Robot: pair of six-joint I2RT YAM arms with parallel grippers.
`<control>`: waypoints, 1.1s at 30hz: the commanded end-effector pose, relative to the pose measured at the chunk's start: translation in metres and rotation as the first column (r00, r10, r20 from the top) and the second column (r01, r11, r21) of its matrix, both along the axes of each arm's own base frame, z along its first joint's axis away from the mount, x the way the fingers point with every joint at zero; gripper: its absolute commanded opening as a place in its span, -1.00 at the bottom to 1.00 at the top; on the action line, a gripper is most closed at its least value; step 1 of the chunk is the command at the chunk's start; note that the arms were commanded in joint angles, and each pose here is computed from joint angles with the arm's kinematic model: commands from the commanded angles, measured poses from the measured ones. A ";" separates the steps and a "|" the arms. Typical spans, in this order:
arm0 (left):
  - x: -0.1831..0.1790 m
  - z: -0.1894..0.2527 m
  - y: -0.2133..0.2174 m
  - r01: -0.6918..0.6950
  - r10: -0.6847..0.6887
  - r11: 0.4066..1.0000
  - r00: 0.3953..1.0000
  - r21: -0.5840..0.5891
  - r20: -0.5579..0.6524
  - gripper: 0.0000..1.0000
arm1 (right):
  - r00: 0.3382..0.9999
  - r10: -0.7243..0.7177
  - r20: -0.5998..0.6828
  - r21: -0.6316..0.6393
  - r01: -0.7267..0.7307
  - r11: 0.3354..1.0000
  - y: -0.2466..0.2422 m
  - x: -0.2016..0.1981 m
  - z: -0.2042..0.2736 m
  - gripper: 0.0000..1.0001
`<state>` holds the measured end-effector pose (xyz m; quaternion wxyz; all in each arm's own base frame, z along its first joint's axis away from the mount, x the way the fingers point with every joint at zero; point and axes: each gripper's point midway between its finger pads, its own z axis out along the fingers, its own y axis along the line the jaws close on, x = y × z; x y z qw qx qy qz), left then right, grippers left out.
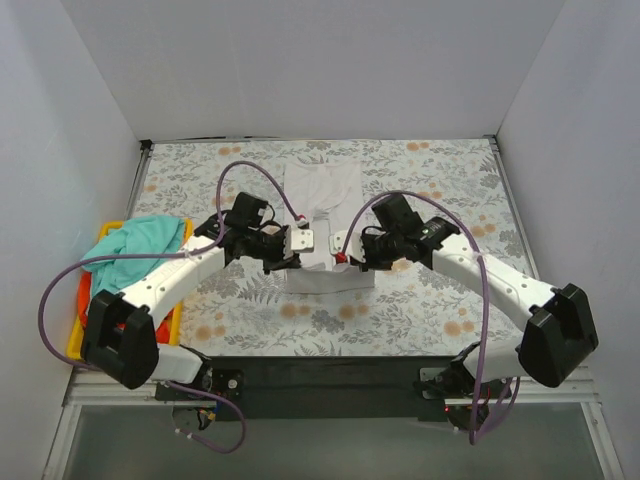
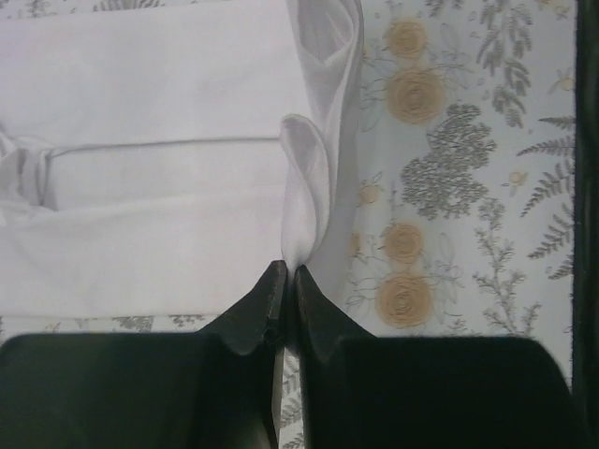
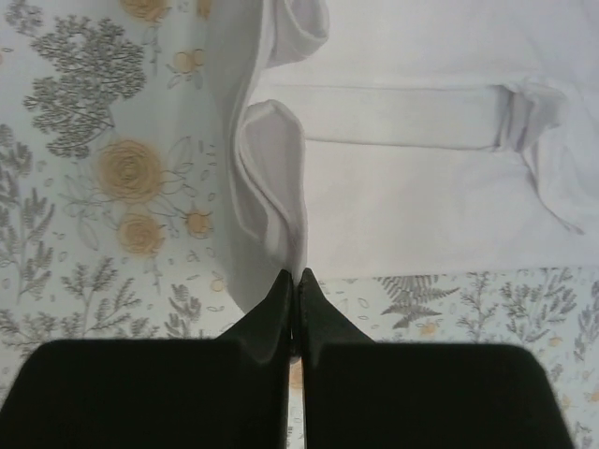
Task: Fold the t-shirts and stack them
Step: Fold the tshirt
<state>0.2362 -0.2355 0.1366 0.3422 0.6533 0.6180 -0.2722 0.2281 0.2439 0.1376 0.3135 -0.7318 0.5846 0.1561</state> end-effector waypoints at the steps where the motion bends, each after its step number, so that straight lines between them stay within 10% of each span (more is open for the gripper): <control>1: 0.040 0.022 0.000 -0.003 0.007 0.999 0.996 -0.047 0.085 -1.00 | 0.995 0.044 0.087 0.015 -0.046 0.999 0.006 0.035 0.020 -0.97; 15: 0.153 -0.009 0.007 -0.062 0.065 0.998 0.991 -0.027 0.119 -1.00 | 0.994 0.050 0.101 -0.013 -0.049 0.999 0.017 0.139 -0.005 -0.97; 33: 0.201 -0.060 0.019 -0.134 0.134 0.991 0.985 -0.004 0.109 -1.00 | 0.998 0.012 0.057 -0.023 -0.010 1.000 0.026 0.196 -0.052 -0.97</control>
